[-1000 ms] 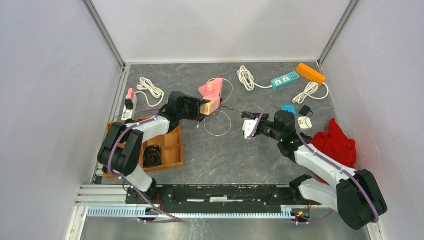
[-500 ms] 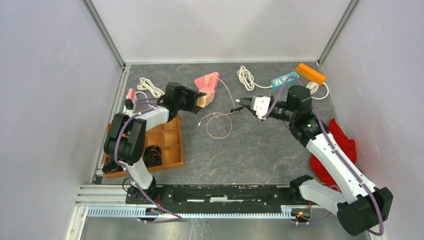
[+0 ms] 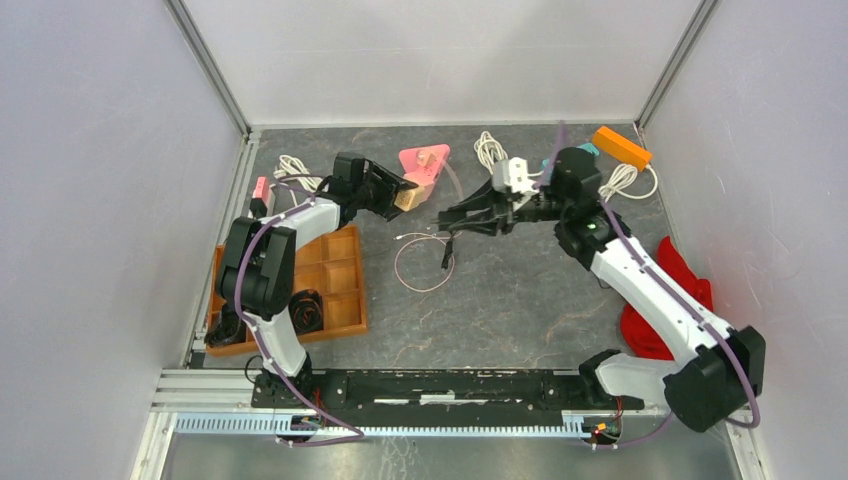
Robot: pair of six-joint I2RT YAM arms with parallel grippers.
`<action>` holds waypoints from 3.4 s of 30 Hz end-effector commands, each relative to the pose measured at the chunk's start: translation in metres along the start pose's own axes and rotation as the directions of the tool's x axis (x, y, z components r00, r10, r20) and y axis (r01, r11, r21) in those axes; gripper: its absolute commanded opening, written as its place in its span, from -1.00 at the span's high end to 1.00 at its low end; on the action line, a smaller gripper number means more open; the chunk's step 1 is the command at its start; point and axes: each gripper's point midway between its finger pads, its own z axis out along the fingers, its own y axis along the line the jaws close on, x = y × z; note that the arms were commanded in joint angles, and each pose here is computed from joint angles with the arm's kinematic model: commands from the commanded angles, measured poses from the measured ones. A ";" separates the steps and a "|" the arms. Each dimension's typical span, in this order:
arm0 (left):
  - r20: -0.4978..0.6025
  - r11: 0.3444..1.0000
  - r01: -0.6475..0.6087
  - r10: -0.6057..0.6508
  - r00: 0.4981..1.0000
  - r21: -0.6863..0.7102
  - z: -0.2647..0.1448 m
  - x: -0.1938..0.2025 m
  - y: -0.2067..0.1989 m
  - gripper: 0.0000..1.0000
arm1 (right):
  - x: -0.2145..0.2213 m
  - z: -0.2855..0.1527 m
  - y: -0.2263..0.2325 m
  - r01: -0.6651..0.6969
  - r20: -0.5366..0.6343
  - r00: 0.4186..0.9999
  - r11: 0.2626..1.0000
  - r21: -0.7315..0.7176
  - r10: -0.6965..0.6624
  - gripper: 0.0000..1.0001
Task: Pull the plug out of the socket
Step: Place the plug at the center of the board.
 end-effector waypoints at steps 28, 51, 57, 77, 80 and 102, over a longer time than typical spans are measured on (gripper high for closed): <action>0.058 0.821 -0.516 0.519 0.853 0.246 -0.035 -0.001 -0.057 0.96 | -0.069 -0.160 -0.108 0.360 -0.350 0.918 0.758 0.544 -0.185 1.00; 0.008 0.802 -0.514 0.537 0.843 0.306 -0.039 0.012 -0.062 0.96 | 0.216 -0.311 -0.205 0.080 -0.267 0.867 0.411 0.908 0.421 1.00; -0.003 0.801 -0.512 0.539 0.842 0.311 -0.037 0.013 -0.061 0.96 | 0.262 -0.309 -0.196 -0.022 -0.222 0.821 0.419 0.908 0.526 0.98; -0.019 0.791 -0.509 0.547 0.837 0.339 -0.037 0.018 -0.062 0.96 | 0.292 -0.334 -0.186 -0.106 -0.145 0.756 0.337 0.935 0.638 -0.51; -0.022 0.790 -0.507 0.547 0.837 0.346 -0.037 0.018 -0.063 0.96 | 0.276 -0.338 -0.186 -0.086 -0.151 0.781 0.343 0.935 0.606 -0.52; -0.045 0.709 -0.515 0.607 0.793 0.483 -0.047 0.039 -0.077 0.96 | 0.178 -0.243 -0.145 -0.152 -0.097 0.950 0.713 0.684 0.296 -0.53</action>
